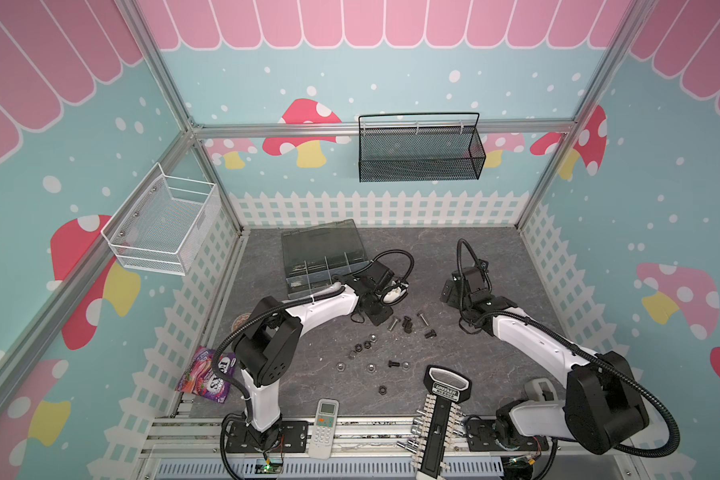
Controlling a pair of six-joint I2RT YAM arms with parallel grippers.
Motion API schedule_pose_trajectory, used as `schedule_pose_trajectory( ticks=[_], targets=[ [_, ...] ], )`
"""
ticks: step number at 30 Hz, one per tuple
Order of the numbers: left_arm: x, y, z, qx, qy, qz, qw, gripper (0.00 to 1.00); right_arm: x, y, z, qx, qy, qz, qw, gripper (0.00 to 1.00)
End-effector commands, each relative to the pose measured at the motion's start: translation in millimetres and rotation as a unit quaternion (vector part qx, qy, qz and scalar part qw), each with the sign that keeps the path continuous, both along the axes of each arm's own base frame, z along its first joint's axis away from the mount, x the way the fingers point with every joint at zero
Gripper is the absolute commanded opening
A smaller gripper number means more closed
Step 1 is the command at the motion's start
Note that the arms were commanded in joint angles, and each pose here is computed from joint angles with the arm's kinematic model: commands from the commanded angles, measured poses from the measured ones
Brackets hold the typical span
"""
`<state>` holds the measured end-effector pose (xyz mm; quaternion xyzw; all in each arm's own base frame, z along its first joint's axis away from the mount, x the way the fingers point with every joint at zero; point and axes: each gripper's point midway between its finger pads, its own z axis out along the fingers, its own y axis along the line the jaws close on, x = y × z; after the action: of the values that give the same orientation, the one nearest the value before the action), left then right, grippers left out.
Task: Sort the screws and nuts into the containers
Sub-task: 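Close the left gripper on the silver bolt and lift it, then carry the silver bolt into the box compartment and release it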
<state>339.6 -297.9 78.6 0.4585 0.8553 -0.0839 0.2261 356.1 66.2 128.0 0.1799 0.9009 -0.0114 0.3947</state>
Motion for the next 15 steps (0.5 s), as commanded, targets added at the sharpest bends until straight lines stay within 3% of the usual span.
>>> schedule_pose_trajectory(
  ticks=[1, 15],
  targets=[
    [26.8, 15.1, 27.3, -0.003, -0.052, 0.014, 0.999, 0.03, 1.9, 0.7, 9.3, 0.005, -0.011, -0.008, 1.0, 0.98],
    [82.0, 89.2, 39.1, 0.016, -0.089, 0.106, 0.99, 0.03, 1.7, 2.0, 6.1, 0.006, -0.006, -0.006, 1.0, 0.98]
  ],
)
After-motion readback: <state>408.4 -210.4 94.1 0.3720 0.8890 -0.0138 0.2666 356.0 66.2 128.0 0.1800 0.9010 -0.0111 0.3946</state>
